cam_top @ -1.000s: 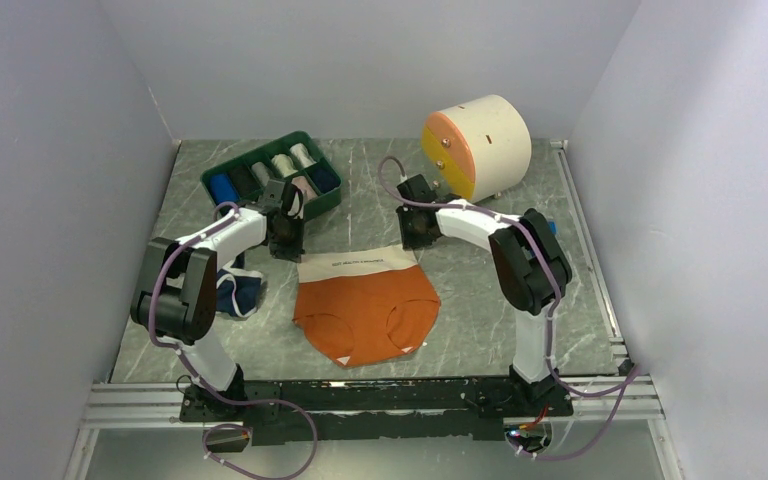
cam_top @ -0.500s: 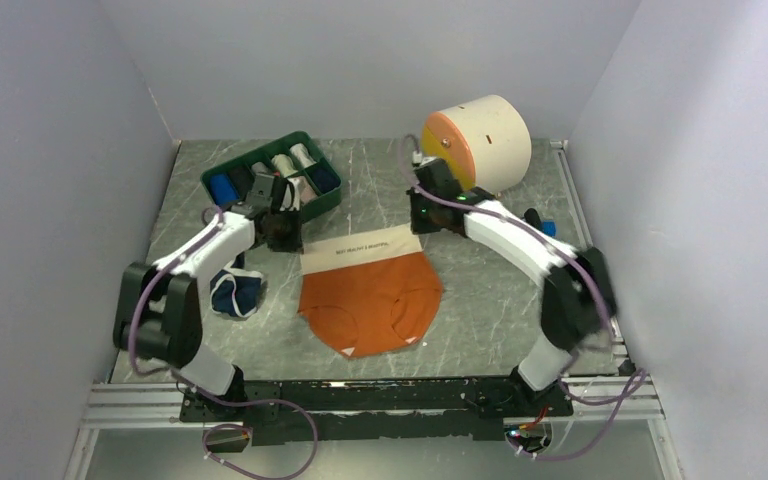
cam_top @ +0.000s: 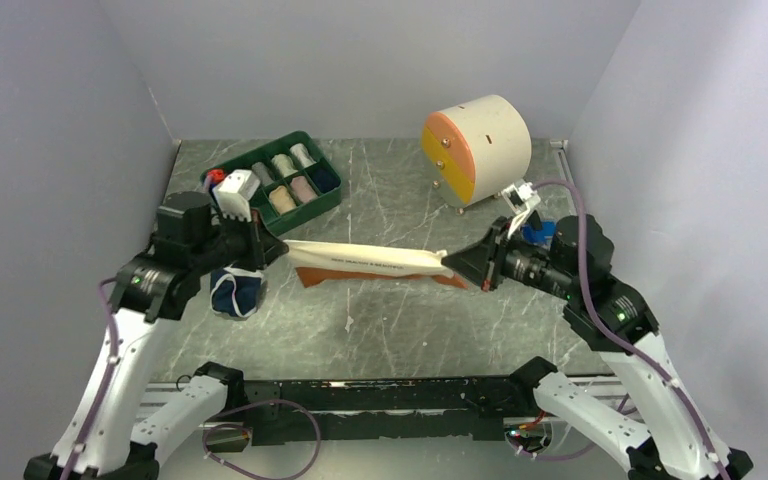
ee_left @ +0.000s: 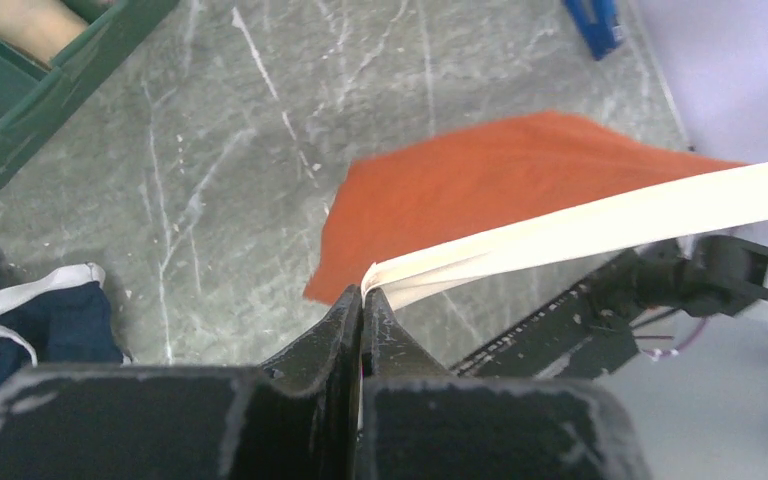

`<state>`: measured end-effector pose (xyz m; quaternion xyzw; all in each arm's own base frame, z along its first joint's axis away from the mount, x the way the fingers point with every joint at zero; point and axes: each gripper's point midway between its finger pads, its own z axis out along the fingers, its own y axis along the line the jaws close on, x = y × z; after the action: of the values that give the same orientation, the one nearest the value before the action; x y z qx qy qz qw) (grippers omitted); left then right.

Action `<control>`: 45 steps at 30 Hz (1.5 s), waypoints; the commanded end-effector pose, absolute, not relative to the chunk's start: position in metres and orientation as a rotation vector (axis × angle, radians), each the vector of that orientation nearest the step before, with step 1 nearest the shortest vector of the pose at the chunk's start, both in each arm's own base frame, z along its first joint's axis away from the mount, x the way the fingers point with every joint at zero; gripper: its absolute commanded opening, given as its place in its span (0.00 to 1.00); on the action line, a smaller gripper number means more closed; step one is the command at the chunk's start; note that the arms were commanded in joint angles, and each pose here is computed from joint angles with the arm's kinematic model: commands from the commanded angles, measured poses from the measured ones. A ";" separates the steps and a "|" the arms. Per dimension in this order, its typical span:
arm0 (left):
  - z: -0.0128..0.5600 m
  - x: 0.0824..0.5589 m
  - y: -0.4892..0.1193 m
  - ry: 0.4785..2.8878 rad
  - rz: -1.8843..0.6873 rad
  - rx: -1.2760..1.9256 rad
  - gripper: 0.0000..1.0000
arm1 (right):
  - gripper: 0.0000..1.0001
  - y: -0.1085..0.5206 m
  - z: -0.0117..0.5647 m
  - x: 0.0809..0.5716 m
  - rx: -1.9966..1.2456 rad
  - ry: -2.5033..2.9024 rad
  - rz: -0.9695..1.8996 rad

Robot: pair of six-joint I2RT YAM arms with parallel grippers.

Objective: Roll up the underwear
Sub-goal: Flatten out the underwear at the center of the board.

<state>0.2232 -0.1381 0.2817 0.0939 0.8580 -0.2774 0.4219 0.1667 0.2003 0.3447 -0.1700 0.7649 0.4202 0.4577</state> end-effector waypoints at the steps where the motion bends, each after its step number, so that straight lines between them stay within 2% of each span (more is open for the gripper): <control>1: 0.319 0.184 -0.137 2.127 -0.767 0.258 0.05 | 0.00 0.199 0.354 0.123 -0.483 1.915 1.176; 4: 0.329 0.183 -0.139 2.129 -0.784 0.269 0.05 | 0.00 0.194 0.347 0.134 -0.390 1.962 1.125; 7: 0.312 0.199 -0.141 2.191 -0.760 0.251 0.05 | 0.00 0.195 0.318 0.159 -0.325 2.048 1.039; 13: 0.230 0.256 -0.150 2.356 -0.695 0.226 0.05 | 0.00 0.187 0.227 0.252 -0.105 2.226 0.646; 22: 0.123 0.352 -0.157 2.448 -0.545 0.189 0.05 | 0.00 0.199 0.130 0.357 -0.114 2.282 0.299; 27: 0.087 0.380 -0.161 2.504 -0.505 0.185 0.05 | 0.00 0.199 0.098 0.387 -0.135 2.329 0.172; 33: 0.063 0.398 -0.155 2.555 -0.420 0.157 0.05 | 0.00 0.197 0.089 0.411 -0.141 2.322 0.074; 35: 0.060 0.401 -0.150 2.563 -0.375 0.149 0.05 | 0.07 0.193 0.085 0.416 -0.137 2.338 0.022; 36: 0.060 0.402 -0.147 2.565 -0.353 0.147 0.08 | 0.12 0.191 0.083 0.418 -0.136 2.345 -0.003; 39: 0.061 0.404 -0.142 2.573 -0.308 0.133 0.31 | 0.22 0.188 0.084 0.421 -0.132 2.372 -0.056; 42: 0.073 0.402 -0.141 2.558 -0.306 0.131 0.48 | 0.42 0.191 0.100 0.421 -0.149 2.361 -0.024; 45: 0.089 0.394 -0.143 2.534 -0.338 0.145 0.57 | 0.44 0.204 0.119 0.410 -0.199 2.360 0.095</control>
<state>0.3920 -0.1438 0.0538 0.0423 0.9590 -0.1249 0.2508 0.4139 0.1960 0.0786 -0.0637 0.9307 0.0009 0.3602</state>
